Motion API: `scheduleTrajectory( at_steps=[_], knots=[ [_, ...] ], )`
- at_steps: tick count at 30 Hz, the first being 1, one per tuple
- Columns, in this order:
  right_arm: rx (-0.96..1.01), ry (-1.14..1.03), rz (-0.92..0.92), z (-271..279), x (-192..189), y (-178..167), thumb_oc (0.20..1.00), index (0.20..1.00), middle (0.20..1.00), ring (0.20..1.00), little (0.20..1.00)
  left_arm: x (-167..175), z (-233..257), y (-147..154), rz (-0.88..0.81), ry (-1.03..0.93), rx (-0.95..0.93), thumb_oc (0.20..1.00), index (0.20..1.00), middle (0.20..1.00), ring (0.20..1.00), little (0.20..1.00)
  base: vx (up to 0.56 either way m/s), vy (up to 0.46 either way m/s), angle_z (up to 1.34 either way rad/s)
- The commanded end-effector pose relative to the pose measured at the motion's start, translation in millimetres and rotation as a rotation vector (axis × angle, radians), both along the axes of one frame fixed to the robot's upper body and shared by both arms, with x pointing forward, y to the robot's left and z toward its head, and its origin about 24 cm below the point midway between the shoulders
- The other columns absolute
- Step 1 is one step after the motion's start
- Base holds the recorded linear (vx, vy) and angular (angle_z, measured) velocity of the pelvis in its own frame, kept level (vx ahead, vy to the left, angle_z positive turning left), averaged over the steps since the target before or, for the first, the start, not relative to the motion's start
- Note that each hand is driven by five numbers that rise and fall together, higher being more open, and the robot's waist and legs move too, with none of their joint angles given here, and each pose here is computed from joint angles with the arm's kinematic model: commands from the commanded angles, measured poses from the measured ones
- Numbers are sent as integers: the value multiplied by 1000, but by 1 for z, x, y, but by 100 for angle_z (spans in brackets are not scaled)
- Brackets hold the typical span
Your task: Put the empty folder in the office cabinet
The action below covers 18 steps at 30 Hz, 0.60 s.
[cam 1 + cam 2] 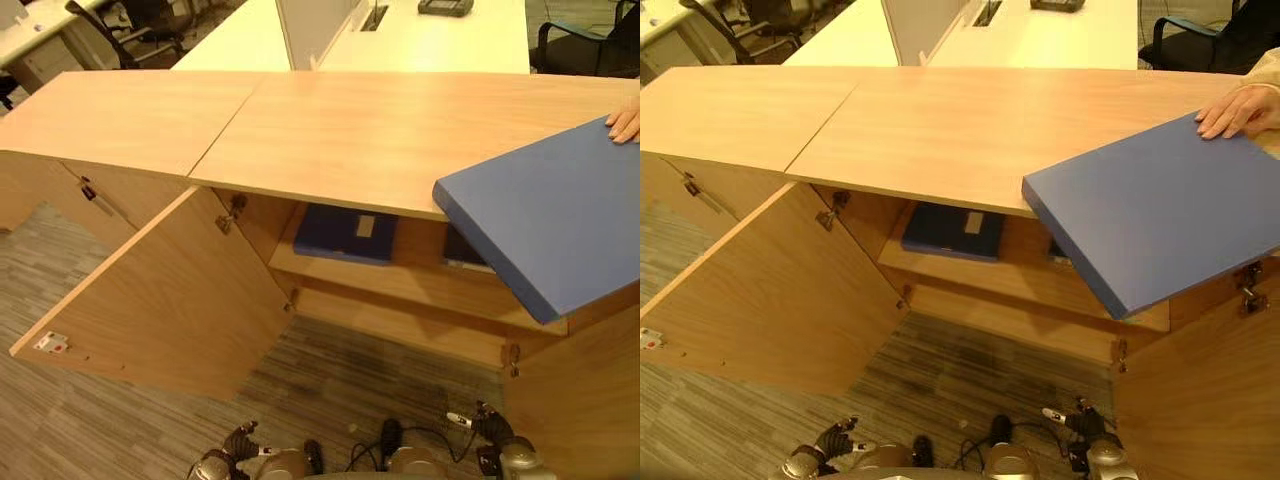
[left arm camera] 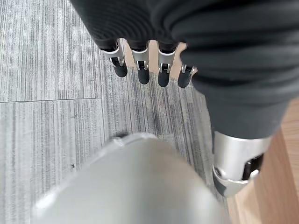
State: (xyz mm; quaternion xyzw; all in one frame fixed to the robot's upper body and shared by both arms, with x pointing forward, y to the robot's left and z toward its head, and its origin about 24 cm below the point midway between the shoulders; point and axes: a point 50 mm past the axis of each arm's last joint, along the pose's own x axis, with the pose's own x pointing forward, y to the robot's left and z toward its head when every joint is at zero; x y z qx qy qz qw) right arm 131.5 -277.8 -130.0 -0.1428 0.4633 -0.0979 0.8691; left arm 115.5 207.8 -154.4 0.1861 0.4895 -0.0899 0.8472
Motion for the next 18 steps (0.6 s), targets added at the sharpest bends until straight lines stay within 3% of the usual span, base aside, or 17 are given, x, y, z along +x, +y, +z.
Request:
scheduleTrajectory(
  at_steps=[1,8,17,18],
  knots=[
    [-6,-46,8,6,10,-3,1000,1000,1000,1000,1000,11,4,1,-25,-36,9,1000,1000,1000,1000,1000,294,124,-3],
    [23,-35,42,2,15,11,1000,1000,1000,1000,1000,2,2,12,-37,-1,51,1000,1000,1000,1000,1000,230,188,-46],
    [85,-144,62,12,48,33,1000,1000,1000,1000,1000,29,18,31,5,-105,76,1000,1000,1000,1000,1000,71,123,0],
    [80,-175,66,16,55,32,200,200,200,200,200,32,20,33,19,-118,77,1000,1000,1000,1000,1000,214,-94,8]
  ],
)
